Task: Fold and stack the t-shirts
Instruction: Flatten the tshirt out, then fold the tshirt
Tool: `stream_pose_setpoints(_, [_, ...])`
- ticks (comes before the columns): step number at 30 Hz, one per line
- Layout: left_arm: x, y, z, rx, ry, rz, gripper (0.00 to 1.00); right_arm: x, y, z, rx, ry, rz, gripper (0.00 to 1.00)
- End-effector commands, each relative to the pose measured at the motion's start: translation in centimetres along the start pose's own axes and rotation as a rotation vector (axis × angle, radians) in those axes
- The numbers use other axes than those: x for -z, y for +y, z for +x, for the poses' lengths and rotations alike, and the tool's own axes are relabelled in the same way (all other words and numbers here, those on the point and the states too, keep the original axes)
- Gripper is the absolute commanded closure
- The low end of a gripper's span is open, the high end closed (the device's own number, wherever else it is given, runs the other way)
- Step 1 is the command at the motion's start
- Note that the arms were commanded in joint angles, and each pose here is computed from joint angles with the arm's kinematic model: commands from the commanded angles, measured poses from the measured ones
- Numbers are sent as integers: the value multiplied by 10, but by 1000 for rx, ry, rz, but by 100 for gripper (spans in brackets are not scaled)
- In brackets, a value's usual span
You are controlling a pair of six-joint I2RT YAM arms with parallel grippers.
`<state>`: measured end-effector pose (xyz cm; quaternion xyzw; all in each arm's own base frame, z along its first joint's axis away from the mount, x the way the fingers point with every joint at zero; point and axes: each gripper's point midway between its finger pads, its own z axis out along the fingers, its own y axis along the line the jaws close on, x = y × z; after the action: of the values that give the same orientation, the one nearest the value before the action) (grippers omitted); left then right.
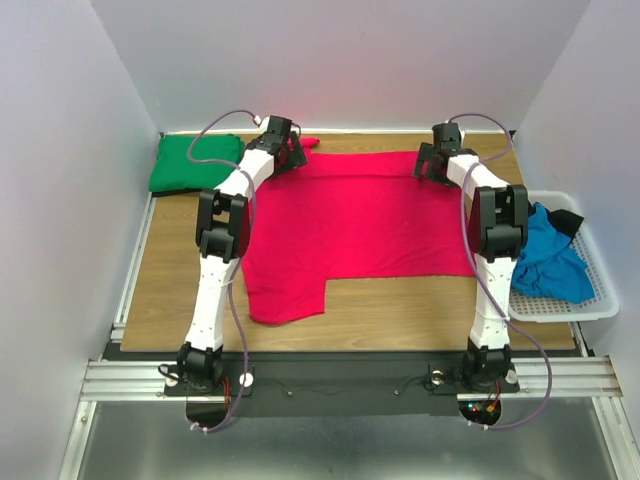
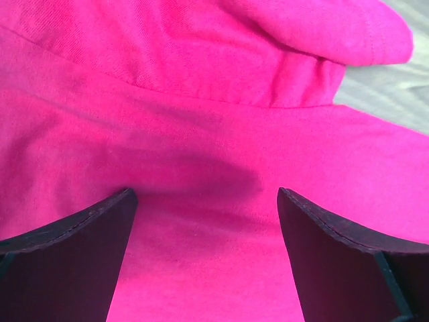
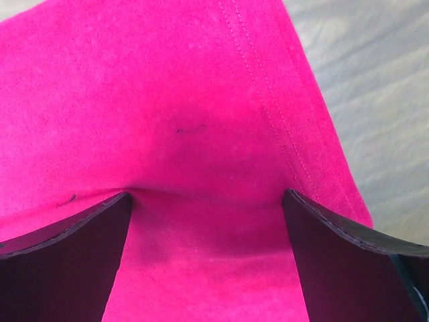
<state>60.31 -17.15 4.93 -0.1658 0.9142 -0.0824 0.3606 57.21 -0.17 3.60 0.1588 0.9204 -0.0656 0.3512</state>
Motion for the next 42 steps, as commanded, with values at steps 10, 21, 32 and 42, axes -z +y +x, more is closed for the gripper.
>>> stream_pose_setpoints(10, [48,-55,-54,22,-105,168,1,17,-5,-27,10,-9,-65,0])
stream_pose_setpoints(21, [222,-10,1,70,-106,37,2,190,-9,-23,-85,-115,-208,0])
stream_pose_setpoints(32, [287,154,233,284,186,-97,1,250,-41,86,-146,-58,-257,0])
stream_pose_setpoints(42, [284,168,287,273,345,-90,2,237,-46,100,-135,-23,-215,0])
